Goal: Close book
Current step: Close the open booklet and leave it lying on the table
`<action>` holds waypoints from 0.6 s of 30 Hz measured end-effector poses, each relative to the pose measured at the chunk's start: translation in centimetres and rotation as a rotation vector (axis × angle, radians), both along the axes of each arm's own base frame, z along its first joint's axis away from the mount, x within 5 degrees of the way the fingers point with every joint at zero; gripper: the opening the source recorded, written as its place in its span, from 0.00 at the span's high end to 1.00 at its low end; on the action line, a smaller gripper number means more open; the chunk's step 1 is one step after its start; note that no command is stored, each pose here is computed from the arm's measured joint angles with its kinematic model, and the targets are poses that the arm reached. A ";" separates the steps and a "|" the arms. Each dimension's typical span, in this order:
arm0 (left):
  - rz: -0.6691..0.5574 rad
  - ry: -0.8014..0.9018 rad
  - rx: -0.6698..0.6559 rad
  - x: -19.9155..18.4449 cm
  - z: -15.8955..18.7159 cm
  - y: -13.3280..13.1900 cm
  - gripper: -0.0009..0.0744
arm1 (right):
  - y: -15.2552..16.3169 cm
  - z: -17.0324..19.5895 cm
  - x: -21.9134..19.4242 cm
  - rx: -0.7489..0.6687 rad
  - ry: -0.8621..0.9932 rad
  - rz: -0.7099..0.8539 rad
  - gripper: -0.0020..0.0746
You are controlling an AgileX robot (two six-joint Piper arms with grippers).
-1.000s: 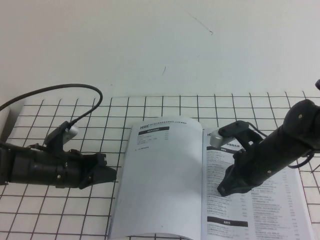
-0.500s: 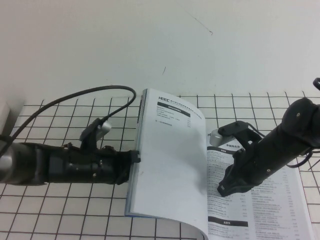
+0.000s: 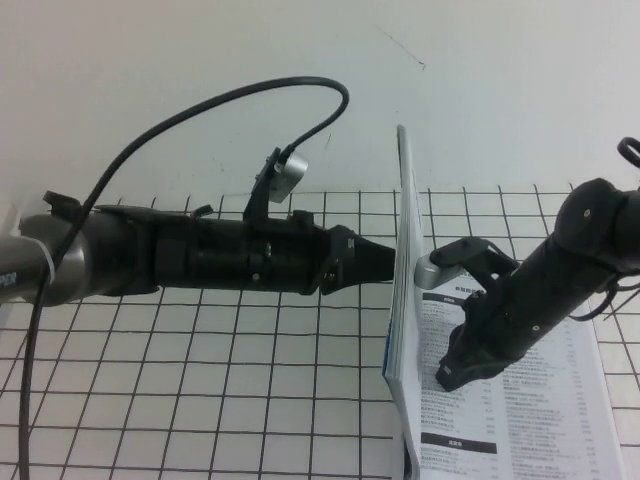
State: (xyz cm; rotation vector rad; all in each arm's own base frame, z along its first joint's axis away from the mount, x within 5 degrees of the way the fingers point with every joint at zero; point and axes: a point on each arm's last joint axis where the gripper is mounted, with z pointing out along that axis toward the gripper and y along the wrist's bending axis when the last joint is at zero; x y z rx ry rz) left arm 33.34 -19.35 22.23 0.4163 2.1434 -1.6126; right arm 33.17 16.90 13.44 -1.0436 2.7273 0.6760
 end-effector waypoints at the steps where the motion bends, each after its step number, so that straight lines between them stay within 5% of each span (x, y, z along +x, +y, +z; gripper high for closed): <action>1: -0.006 0.000 -0.009 0.1 0.3 -0.1 0.99 | 0.0 0.3 0.2 -0.007 0.003 0.007 0.98; 7: -0.038 0.032 -0.049 -0.1 0.8 -0.1 0.99 | -0.2 4.4 1.5 -0.070 -0.062 0.018 0.98; 18: -0.137 -0.219 -0.065 -4.3 9.2 1.6 0.99 | -3.5 23.6 -2.1 -0.116 -0.507 -0.058 0.98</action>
